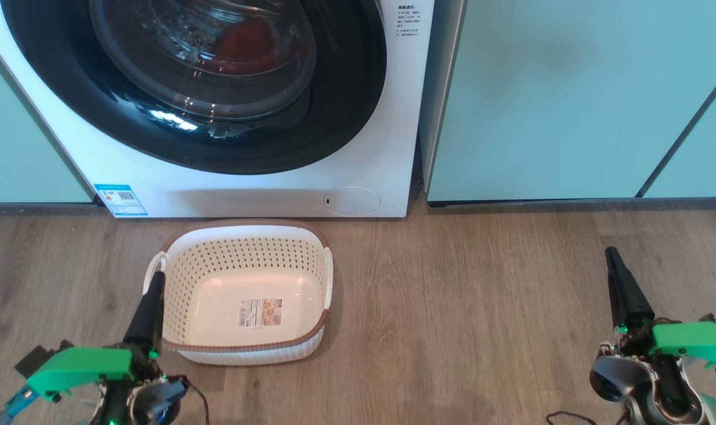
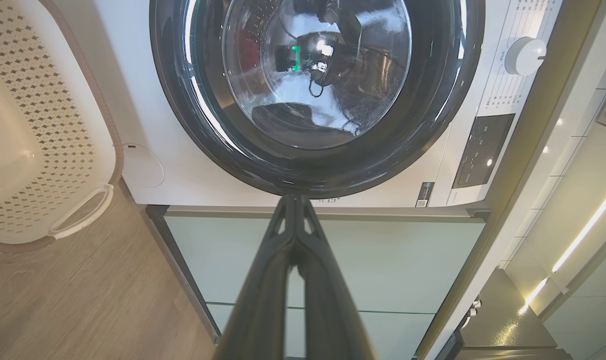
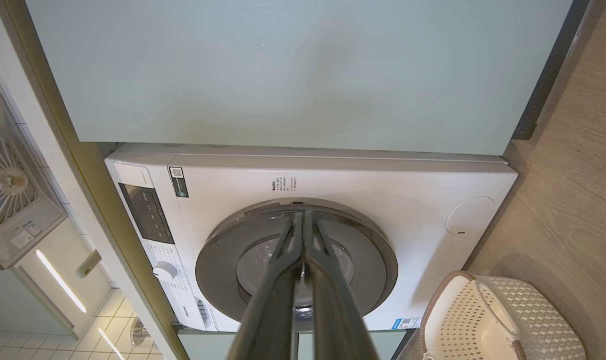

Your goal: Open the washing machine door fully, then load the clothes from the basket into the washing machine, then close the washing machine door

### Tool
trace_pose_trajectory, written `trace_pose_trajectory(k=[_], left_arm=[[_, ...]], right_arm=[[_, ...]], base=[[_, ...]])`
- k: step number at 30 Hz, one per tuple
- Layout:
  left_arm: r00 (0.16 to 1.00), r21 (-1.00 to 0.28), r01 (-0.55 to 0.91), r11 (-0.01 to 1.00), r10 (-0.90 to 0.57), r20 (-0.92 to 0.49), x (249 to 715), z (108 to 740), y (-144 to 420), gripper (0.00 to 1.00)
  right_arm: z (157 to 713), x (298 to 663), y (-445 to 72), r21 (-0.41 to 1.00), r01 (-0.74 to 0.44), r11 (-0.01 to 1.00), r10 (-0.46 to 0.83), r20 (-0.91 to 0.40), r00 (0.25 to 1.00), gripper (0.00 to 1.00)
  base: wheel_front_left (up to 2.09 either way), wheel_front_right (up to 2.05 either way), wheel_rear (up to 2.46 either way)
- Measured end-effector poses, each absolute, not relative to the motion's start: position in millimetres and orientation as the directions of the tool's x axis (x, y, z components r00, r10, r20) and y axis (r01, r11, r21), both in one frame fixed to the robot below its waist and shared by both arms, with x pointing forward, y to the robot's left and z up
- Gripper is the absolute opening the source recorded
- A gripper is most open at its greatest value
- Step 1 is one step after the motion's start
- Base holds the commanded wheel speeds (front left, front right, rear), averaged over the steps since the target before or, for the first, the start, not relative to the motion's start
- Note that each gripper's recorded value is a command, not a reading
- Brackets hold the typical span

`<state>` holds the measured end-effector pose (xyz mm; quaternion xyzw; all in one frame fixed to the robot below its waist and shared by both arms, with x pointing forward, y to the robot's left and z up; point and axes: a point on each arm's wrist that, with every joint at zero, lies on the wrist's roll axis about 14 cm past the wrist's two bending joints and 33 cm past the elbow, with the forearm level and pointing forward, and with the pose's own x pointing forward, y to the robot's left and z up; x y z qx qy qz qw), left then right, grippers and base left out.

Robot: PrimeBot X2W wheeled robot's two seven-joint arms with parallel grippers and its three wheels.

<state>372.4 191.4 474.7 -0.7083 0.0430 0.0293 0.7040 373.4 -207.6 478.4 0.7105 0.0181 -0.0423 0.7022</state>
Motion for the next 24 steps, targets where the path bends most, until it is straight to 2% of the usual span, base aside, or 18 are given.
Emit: trace_pose_trajectory(k=[24], left_arm=[[0.996, -0.996, -0.092, -0.008, -0.022, -0.092, 375.3, 478.2, 190.2, 0.0]], right_arm=[[478.4, 373.3, -208.1, 0.996, 0.085, -0.014, -0.031, -0.086, 0.996, 0.0]], base=[[0.0, 0.0, 0.0]])
